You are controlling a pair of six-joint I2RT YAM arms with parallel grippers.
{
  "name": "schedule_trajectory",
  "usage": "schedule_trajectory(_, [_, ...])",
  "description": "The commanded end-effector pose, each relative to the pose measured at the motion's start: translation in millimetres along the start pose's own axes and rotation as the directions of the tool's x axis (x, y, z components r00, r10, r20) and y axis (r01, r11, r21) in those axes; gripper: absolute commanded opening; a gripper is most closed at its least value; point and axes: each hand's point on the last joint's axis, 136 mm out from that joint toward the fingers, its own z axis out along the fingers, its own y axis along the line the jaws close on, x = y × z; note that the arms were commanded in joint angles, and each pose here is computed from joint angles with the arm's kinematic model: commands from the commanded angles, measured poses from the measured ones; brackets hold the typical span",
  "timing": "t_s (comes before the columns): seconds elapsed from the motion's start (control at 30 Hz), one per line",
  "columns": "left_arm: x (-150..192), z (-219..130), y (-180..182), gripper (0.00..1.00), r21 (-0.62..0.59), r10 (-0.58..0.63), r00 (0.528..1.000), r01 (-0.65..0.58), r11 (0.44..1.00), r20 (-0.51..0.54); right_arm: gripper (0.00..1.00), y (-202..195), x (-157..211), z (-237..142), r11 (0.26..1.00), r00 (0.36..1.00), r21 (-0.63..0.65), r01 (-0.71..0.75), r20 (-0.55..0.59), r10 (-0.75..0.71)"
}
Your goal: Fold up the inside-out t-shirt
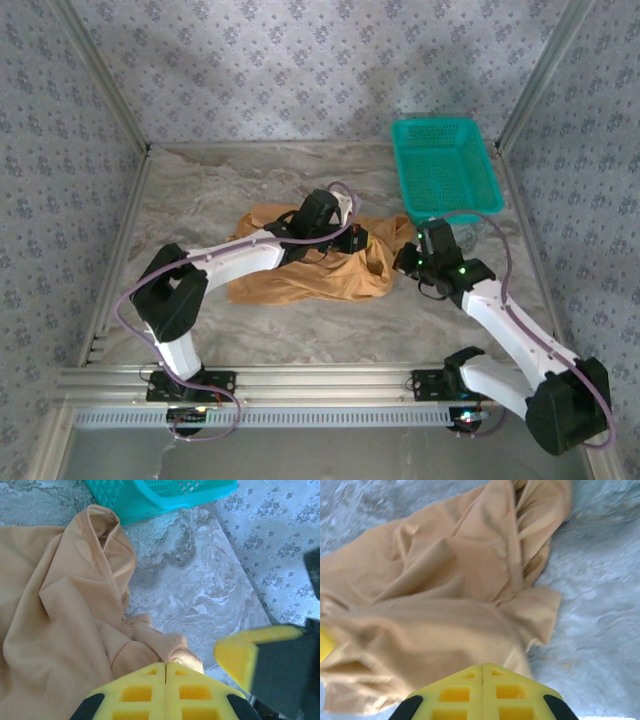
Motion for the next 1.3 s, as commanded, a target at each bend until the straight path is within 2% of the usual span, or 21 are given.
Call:
schedule_trajectory(0.0, [-6.6, -0.3, -1.8, 0.00, 0.013, -0.020, 1.000, 0.020, 1.000, 0.014, 0.06, 21.8, 13.9, -5.0, 0.997, 1.000, -0.077, -0.006, -0.010, 0.005])
schedule_trajectory(0.13, [-5.6, -1.5, 0.5, 0.00, -0.002, -0.013, 1.000, 0.013, 1.000, 0.002, 0.11, 50.8, 30.9, 4.7, 0.991, 0.997, -0.125, 0.049, -0.046, -0.055])
schedule_trajectory(0.33, [-4.2, -9.2, -0.5, 0.00, -0.009, -0.012, 1.000, 0.012, 1.000, 0.000, 0.13, 31.4, 23.4, 42.9, 0.999, 0.997, 0.002, 0.053, -0.059, -0.052])
schedule_trajectory(0.4, [-3.5, -12.3, -0.3, 0.00, -0.013, -0.011, 1.000, 0.011, 1.000, 0.004, 0.31, 22.2, 16.1, 51.8, 0.998, 0.998, 0.043, 0.041, -0.046, -0.039])
schedule_trajectory(0.47, [-2.7, -14.0, -0.3, 0.00, -0.014, -0.010, 1.000, 0.010, 1.000, 0.005, 0.43, 22.6, 10.9, 55.6, 0.997, 0.998, 0.053, 0.048, -0.031, -0.047])
schedule_trajectory(0.5, [-1.8, -14.1, -0.1, 0.00, -0.014, -0.011, 1.000, 0.011, 1.000, 0.002, 0.46, 24.0, 9.0, 57.3, 0.997, 0.998, 0.055, 0.052, -0.028, -0.050])
schedule_trajectory(0.6, [-1.2, -13.8, 0.0, 0.00, -0.012, -0.013, 1.000, 0.013, 1.000, 0.000, 0.46, 27.4, 6.8, 62.4, 0.997, 0.998, 0.059, 0.055, -0.028, -0.053])
schedule_trajectory(0.83, [-0.1, -12.9, -0.2, 0.00, -0.005, -0.019, 1.000, 0.019, 1.000, -0.002, 0.39, 30.0, 1.6, 68.8, 0.998, 1.000, 0.066, 0.017, -0.009, -0.016])
schedule_trajectory(0.97, [0.0, -12.2, -1.5, 0.00, 0.004, -0.024, 1.000, 0.024, 1.000, -0.002, 0.51, 32.9, 0.9, 80.2, 0.997, 1.000, 0.080, 0.002, -0.016, -0.001])
schedule_trajectory(1.03, [0.1, -11.5, -1.0, 0.00, 0.006, -0.030, 1.000, 0.030, 1.000, -0.001, 0.53, 36.6, 3.0, 91.2, 0.997, 0.999, 0.079, -0.015, -0.032, 0.018])
schedule_trajectory(1.1, [1.2, -10.5, -2.0, 0.00, 0.012, -0.034, 0.999, 0.034, 0.999, -0.004, 0.52, 38.8, 4.1, 100.1, 0.995, 0.999, 0.092, -0.030, -0.034, 0.034])
schedule_trajectory(1.13, [1.4, -10.6, -2.0, 0.00, 0.012, -0.035, 0.999, 0.035, 0.999, -0.003, 0.47, 39.0, 3.6, 103.7, 0.994, 0.998, 0.098, -0.040, -0.034, 0.043])
schedule_trajectory(1.23, [2.4, -12.0, 0.1, 0.00, 0.005, -0.034, 0.999, 0.034, 0.999, -0.001, 0.15, 44.4, 1.3, 106.8, 0.994, 0.997, 0.092, -0.054, -0.045, 0.058])
schedule_trajectory(1.27, [2.7, -12.6, 2.9, 0.00, -0.004, -0.032, 0.999, 0.032, 0.999, -0.001, 0.07, 46.3, 0.0, 103.2, 0.995, 0.997, 0.090, -0.048, -0.047, 0.053])
